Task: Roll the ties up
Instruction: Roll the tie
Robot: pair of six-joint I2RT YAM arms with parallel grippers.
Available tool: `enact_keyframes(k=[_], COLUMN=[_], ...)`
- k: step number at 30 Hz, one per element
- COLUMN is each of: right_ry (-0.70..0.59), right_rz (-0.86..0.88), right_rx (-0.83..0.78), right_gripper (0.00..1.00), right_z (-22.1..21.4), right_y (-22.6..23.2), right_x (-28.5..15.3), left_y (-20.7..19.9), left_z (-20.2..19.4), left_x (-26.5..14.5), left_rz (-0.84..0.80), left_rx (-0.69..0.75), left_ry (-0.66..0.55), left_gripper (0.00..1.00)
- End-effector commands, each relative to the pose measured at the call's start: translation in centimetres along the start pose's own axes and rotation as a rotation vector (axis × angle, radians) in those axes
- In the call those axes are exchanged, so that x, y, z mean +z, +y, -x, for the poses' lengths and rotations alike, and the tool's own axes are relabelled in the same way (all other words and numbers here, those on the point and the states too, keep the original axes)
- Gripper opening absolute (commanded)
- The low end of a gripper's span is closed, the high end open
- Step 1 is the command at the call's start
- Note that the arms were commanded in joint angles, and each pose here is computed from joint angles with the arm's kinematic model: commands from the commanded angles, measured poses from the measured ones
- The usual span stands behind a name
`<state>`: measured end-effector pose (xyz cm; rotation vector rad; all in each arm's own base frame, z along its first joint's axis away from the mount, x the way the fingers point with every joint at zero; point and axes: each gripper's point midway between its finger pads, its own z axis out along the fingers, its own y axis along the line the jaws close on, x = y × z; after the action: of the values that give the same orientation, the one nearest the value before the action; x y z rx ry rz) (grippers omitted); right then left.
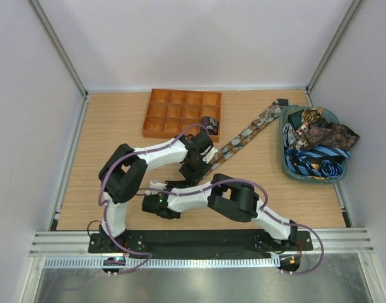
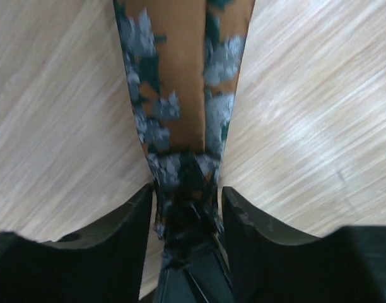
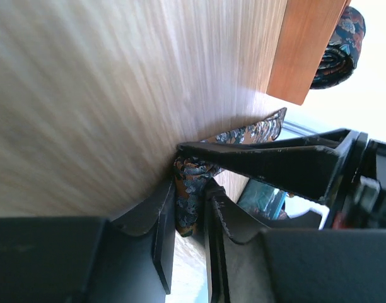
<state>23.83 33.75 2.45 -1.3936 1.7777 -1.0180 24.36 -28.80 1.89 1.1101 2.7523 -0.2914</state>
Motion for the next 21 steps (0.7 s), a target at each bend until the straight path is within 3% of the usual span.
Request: enact_keyframes(k=[1, 16, 21], right_ry=[0.027, -0.104, -0.156], right_rz=[0.089, 0.265, 0.330], right_rx=[0.052, 0.271, 0.348], right_gripper=[0.21, 0.20, 0.20], right_z=[-0.8, 0.8, 1.4], right_y=[0.9, 0.1, -0.1], right_x=[0.7, -2.4, -3.2], left_y=[-0.7, -0.4, 2.9], left_z=[-1.5, 6.7, 8.8], left_x=[-1.7, -9.0, -13.0], left_rz=[-0.022, 0.039, 0.165], left_rx=[-0.010, 0.015, -0.088], left_ry=[0.057, -0.380, -0.575], left_gripper=[0.50, 0.61, 0.65])
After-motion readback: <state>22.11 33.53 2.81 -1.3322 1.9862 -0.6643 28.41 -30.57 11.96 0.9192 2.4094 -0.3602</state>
